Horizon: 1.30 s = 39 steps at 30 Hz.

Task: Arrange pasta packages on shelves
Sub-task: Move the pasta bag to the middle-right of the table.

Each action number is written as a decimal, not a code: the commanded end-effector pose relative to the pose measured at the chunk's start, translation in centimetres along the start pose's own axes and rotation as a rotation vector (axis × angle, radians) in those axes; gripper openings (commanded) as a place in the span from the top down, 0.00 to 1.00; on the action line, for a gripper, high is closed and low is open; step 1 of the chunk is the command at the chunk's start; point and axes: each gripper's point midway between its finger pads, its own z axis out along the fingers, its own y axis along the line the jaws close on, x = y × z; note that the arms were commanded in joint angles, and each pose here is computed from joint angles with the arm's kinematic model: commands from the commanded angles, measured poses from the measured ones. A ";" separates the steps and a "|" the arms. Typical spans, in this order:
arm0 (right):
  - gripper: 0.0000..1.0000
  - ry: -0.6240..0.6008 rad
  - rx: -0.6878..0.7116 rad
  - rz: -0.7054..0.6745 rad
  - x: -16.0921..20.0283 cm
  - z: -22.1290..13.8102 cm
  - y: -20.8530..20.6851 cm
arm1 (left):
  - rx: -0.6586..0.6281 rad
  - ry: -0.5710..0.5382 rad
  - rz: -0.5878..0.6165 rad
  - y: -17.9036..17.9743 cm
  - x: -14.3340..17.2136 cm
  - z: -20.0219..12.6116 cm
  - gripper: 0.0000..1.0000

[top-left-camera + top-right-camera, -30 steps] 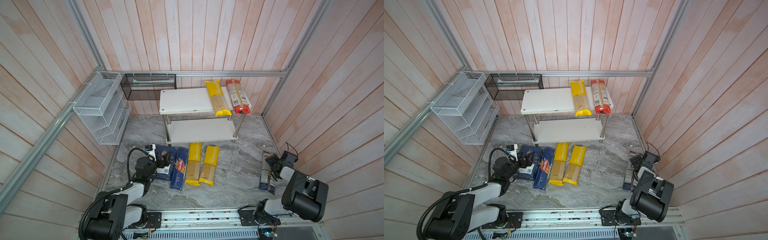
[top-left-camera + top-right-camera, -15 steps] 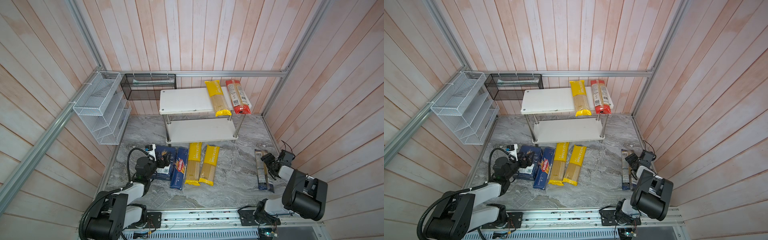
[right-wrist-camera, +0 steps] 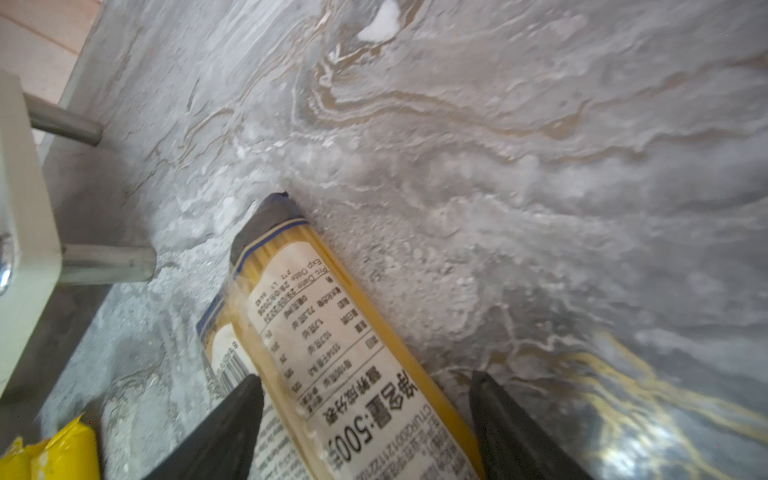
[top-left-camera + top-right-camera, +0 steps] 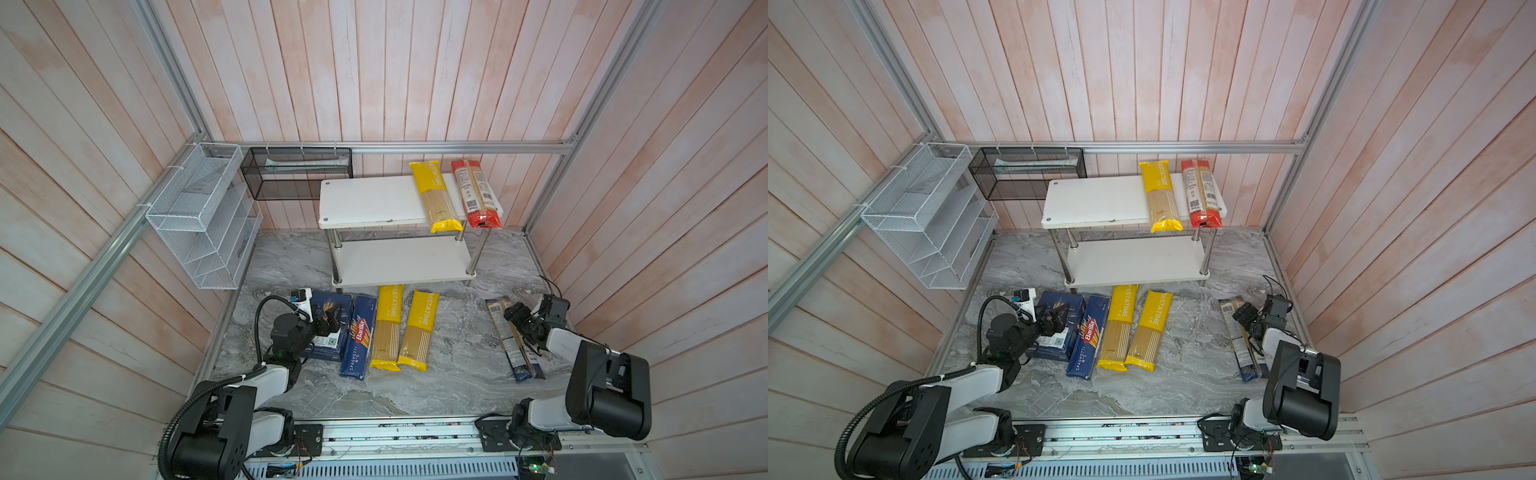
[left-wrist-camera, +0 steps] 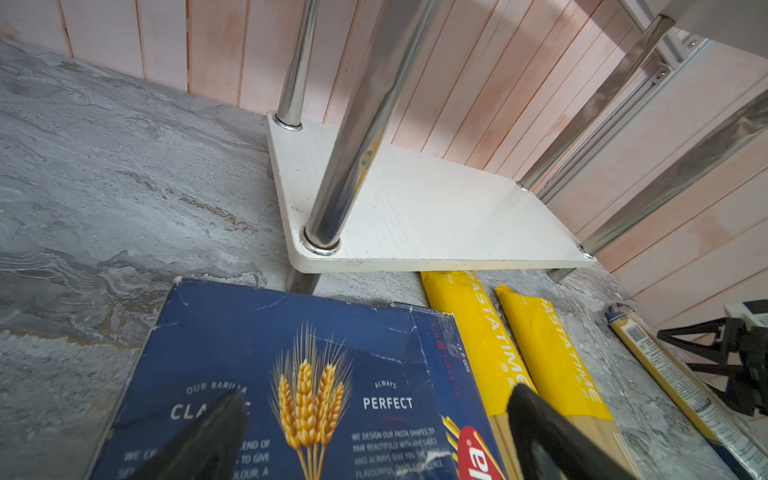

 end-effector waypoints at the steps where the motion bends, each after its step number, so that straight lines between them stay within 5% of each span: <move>1: 0.20 0.207 0.024 0.044 5.8 -0.1 -0.8 | 0.004 0.014 0.005 -0.1 0.2 0.3 0.00; 11: 0.20 0.239 0.121 0.002 7.4 -2.5 -2.3 | 0.004 0.017 0.006 -0.1 0.3 0.3 0.00; 19: 0.21 0.266 0.005 0.066 9.4 -2.3 -0.5 | 0.007 0.013 0.010 -0.2 0.3 0.2 0.00; 39: 0.21 0.498 -0.012 -0.159 15.2 -3.7 3.9 | 0.007 0.016 0.011 -0.2 0.3 0.3 0.00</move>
